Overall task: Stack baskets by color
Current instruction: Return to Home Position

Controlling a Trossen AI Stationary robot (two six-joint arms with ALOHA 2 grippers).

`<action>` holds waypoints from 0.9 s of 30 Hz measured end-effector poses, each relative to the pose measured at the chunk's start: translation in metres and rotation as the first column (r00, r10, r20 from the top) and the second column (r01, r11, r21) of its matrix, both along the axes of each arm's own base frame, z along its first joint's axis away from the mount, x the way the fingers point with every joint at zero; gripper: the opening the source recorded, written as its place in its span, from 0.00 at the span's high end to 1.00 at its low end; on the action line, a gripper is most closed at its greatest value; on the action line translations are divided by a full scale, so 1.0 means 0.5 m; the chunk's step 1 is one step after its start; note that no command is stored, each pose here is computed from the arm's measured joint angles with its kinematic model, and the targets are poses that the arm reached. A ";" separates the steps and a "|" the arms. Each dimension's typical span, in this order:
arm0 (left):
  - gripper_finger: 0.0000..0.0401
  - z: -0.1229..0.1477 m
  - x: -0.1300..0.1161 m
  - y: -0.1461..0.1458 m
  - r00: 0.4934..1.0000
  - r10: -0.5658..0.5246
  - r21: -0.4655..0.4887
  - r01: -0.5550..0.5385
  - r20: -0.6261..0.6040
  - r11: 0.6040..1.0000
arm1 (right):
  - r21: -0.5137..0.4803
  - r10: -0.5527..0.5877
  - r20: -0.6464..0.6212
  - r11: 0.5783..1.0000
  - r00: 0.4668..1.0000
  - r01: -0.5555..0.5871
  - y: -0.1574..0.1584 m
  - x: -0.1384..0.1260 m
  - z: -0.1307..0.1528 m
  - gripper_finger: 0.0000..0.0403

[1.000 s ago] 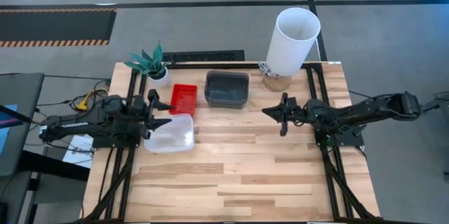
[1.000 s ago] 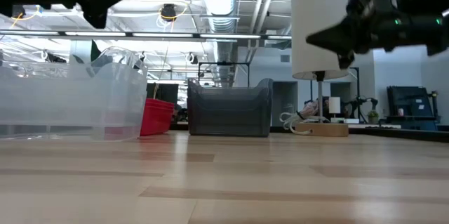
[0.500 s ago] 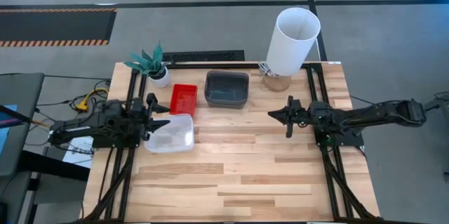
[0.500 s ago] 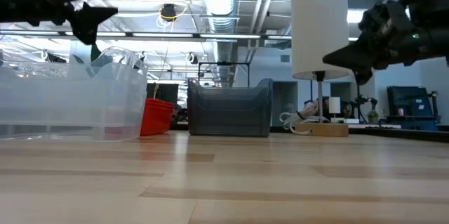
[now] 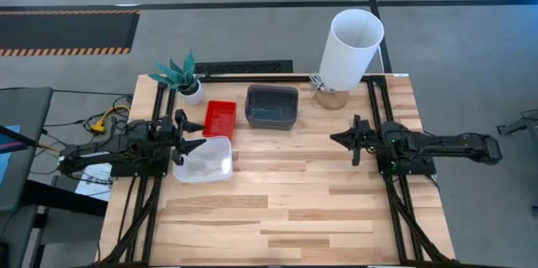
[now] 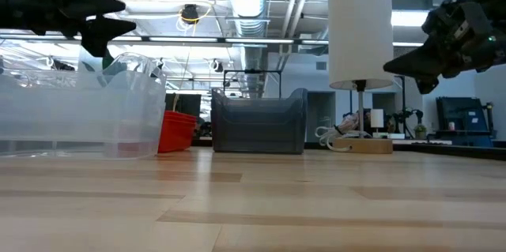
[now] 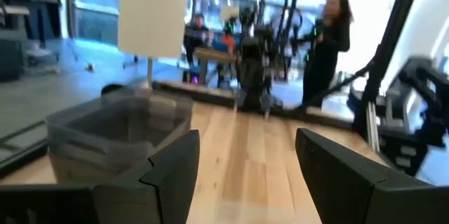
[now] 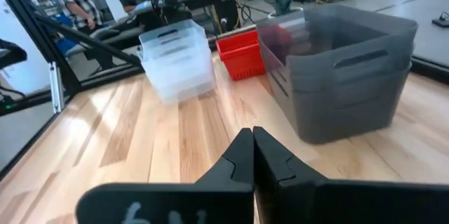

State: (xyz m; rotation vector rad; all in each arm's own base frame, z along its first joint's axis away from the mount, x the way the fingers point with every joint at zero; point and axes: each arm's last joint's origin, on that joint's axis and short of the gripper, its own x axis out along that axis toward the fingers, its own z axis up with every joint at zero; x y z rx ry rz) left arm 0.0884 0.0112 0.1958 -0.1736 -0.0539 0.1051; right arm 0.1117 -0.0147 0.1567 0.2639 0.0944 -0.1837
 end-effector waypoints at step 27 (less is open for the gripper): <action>0.44 -0.052 0.015 0.006 0.997 0.065 0.057 -0.062 -0.049 0.996 | -0.108 0.013 0.118 0.994 0.993 -0.001 0.004 -0.031 0.023 0.94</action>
